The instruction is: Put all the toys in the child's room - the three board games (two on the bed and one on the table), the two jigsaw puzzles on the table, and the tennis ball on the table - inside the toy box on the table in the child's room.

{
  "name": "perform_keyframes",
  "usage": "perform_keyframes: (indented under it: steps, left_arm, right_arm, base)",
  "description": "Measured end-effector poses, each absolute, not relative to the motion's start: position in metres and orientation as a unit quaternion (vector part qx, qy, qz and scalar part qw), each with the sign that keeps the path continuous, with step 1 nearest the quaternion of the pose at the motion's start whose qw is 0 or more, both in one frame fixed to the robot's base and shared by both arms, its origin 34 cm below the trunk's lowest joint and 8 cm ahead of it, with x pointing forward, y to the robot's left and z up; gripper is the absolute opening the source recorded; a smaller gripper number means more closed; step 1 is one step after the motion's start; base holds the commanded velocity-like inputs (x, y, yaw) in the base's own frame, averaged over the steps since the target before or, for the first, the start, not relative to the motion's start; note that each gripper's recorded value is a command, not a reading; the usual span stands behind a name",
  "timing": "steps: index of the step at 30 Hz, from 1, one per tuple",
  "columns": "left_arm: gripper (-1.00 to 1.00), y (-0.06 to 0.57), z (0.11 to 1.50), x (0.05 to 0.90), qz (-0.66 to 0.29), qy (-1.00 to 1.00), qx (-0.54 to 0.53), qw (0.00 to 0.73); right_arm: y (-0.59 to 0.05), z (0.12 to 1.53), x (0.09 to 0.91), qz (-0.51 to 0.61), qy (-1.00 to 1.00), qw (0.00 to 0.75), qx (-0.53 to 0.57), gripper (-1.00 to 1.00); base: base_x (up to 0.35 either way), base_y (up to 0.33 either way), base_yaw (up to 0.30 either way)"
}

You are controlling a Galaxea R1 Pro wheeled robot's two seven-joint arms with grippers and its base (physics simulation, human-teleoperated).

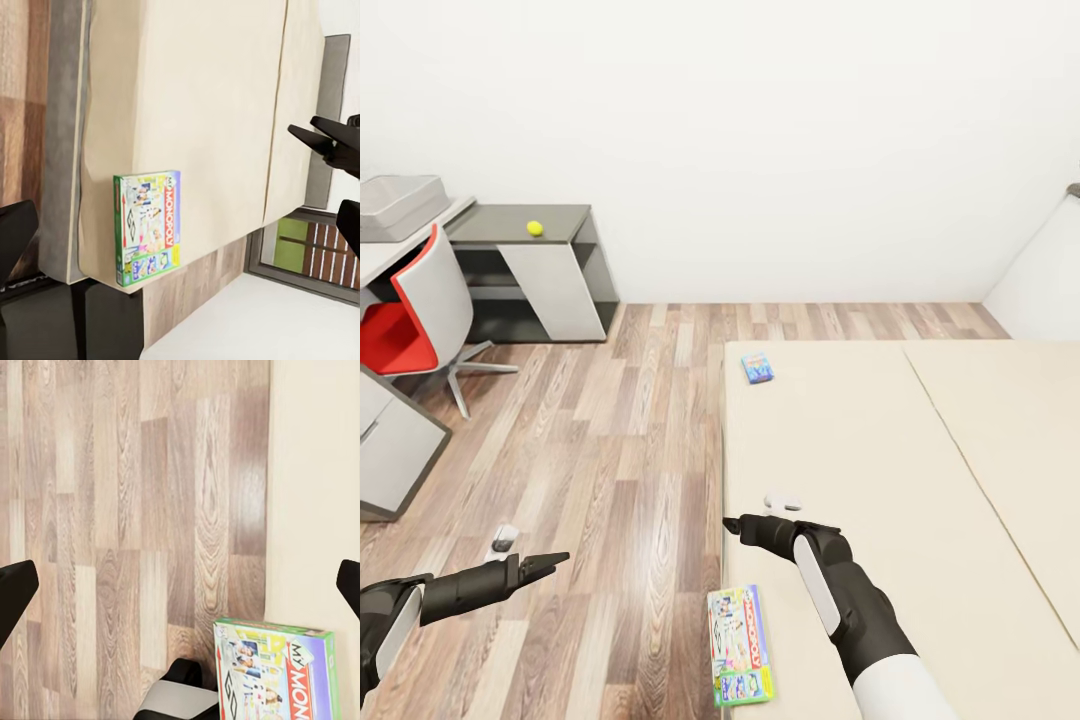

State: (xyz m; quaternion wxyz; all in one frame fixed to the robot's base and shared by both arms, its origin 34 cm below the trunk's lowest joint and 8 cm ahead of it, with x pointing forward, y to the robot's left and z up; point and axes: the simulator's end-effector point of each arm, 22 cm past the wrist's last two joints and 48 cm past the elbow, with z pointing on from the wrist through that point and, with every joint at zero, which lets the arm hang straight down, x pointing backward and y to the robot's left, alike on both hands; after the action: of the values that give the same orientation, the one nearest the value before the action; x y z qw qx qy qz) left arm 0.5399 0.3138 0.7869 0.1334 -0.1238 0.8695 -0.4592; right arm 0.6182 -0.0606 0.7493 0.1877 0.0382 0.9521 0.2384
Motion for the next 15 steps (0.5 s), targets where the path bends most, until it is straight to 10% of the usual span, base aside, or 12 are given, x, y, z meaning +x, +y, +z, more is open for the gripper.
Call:
perform_keyframes:
  steps: [15]
  left_arm:
    - [1.0, 0.313, 0.798, 0.545, -0.461, 0.867, -0.118, 0.144]
  right_arm:
    - [-0.061, 0.762, 0.625, 0.239, 0.95, 0.2, 0.035, 1.0]
  base:
    - [0.0, 0.0, 0.047]
